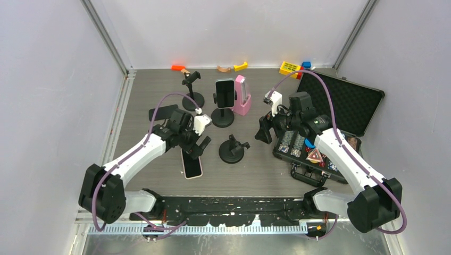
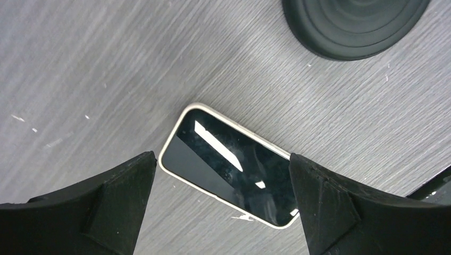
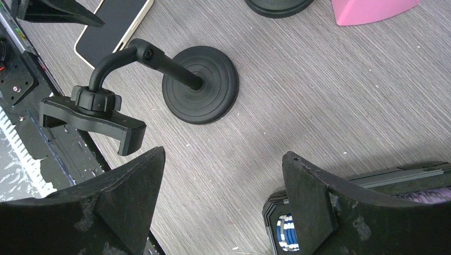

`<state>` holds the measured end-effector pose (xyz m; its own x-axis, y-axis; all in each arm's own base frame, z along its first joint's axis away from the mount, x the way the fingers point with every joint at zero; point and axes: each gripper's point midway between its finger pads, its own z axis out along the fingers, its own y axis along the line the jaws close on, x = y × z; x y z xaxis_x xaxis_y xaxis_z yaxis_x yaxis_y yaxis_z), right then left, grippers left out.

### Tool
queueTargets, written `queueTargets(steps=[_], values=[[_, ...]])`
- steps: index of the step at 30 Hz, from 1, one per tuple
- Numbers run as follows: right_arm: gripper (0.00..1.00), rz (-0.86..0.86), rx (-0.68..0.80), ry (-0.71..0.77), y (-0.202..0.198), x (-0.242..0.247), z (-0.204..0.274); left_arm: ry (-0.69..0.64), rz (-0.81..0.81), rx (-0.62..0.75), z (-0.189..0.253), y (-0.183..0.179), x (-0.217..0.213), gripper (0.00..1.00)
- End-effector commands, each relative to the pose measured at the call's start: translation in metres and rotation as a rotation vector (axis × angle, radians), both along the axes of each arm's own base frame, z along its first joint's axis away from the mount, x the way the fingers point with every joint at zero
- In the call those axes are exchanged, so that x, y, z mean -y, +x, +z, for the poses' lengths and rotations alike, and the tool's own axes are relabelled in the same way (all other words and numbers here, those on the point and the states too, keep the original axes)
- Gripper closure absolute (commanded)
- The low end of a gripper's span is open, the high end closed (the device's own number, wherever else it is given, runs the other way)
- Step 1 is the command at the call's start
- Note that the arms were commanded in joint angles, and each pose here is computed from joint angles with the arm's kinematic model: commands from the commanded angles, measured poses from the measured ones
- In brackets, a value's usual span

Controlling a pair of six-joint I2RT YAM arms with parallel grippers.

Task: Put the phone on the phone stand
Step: Adjust the phone stand at the center of the board.

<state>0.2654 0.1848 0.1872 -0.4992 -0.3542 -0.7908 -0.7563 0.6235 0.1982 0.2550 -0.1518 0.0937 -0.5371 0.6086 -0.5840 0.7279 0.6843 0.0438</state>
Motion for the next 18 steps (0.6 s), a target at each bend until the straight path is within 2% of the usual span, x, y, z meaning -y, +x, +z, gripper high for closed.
queueTargets(steps=[1, 11, 18], values=[[0.14, -0.001, 0.047, 0.001, 0.008, 0.001, 0.009, 0.001, 0.160, -0.135, -0.013, -0.002, -0.013, 0.00], [0.14, -0.003, 0.039, -0.015, 0.010, 0.002, 0.004, 0.068, 0.279, -0.256, -0.029, 0.010, -0.025, 0.00], [0.14, -0.002, 0.028, -0.027, 0.011, 0.003, -0.002, 0.014, 0.311, -0.364, -0.028, 0.015, -0.020, 0.00]])
